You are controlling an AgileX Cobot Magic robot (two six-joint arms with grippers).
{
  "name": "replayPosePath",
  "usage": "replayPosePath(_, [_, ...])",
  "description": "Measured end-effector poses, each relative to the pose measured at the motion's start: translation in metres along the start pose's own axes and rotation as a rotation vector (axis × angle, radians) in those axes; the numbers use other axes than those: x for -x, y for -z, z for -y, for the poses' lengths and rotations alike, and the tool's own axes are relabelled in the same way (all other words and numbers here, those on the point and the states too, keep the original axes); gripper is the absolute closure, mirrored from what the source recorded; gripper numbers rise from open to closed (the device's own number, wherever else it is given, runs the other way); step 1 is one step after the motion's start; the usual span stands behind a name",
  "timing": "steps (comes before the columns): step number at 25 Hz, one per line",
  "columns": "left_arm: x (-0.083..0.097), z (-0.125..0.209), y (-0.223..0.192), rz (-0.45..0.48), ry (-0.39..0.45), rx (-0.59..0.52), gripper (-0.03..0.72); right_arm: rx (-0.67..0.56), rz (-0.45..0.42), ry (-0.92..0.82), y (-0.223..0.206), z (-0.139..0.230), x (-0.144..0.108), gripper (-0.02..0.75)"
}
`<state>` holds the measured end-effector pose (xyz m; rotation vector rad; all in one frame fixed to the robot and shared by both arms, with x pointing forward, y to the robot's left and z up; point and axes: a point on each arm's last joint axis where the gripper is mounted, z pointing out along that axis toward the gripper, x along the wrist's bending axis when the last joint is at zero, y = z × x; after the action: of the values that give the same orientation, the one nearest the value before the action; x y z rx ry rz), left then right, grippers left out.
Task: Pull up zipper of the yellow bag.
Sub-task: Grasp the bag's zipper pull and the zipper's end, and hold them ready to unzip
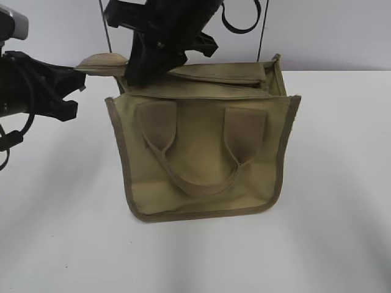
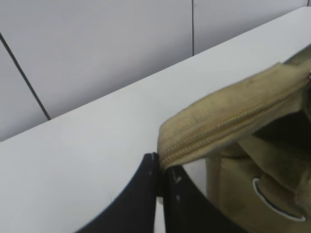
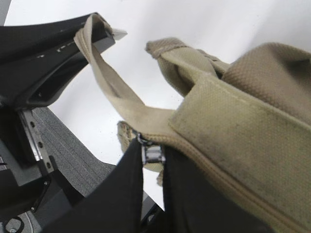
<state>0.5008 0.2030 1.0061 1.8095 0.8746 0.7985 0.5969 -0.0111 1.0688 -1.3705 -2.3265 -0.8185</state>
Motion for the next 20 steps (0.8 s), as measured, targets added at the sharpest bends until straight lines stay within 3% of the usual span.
replayPosePath(20, [-0.005, 0.007, 0.007, -0.053, 0.002, -0.119, 0.692, -0.036, -0.049, -0.016, -0.023, -0.003, 0.016, 0.672])
